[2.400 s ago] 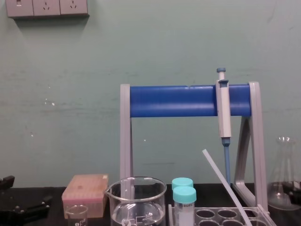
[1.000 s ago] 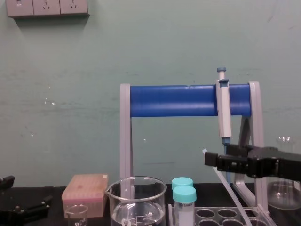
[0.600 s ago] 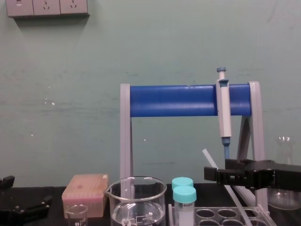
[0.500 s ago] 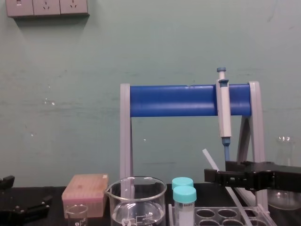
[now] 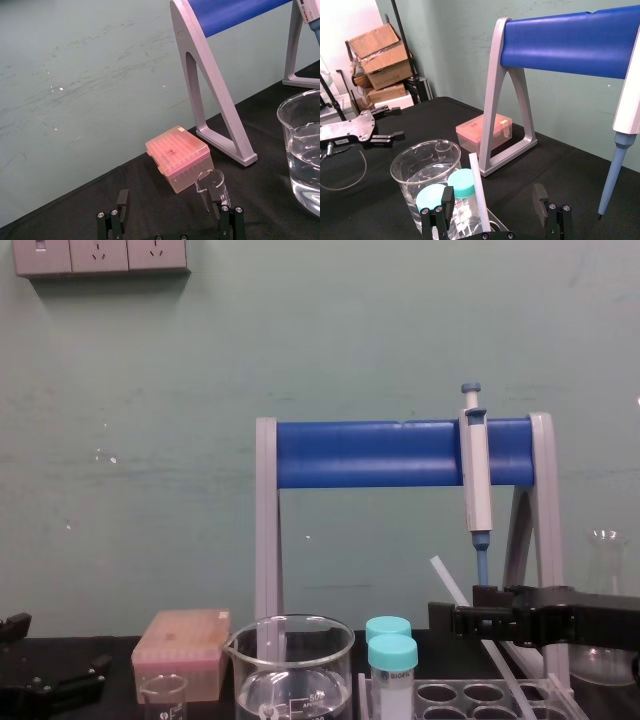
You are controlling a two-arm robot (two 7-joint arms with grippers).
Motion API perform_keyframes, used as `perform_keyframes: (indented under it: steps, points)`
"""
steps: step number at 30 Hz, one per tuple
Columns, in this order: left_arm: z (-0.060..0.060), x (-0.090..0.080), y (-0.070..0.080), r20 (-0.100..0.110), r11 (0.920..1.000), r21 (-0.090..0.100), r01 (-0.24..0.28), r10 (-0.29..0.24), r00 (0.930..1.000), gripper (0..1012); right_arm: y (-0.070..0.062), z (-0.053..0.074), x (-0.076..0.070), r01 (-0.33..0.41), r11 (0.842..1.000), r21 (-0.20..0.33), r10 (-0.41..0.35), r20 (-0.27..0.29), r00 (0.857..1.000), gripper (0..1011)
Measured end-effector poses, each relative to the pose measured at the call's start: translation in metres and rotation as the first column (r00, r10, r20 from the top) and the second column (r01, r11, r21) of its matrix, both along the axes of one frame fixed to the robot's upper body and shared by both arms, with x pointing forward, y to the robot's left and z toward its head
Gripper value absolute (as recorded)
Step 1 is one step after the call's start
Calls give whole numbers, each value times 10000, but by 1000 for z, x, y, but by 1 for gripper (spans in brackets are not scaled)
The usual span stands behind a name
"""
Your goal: Pick up the stirring rod with one hand, then place it down.
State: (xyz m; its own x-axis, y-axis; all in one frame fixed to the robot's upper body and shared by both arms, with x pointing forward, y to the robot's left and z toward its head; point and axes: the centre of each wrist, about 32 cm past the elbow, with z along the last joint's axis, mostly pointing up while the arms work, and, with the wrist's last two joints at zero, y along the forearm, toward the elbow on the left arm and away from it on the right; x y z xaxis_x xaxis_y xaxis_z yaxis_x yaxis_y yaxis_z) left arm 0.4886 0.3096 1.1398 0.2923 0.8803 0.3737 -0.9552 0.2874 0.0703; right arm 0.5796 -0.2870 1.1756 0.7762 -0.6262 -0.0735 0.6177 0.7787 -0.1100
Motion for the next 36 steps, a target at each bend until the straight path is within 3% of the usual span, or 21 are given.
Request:
perform_keyframes:
  steps: [17,29,36]
  points:
    - [0,0,0,0,10000,0,0,0,10000,1000,-1,0,0,7,10000,16,-7,24,10000,997]
    - [0,0,0,1,10000,0,0,0,10000,1000,-1,0,0,15,10000,23,-15,27,10000,692]
    - [0,0,0,0,10000,0,0,0,10000,1000,-1,0,0,15,10000,27,-15,25,10000,426]
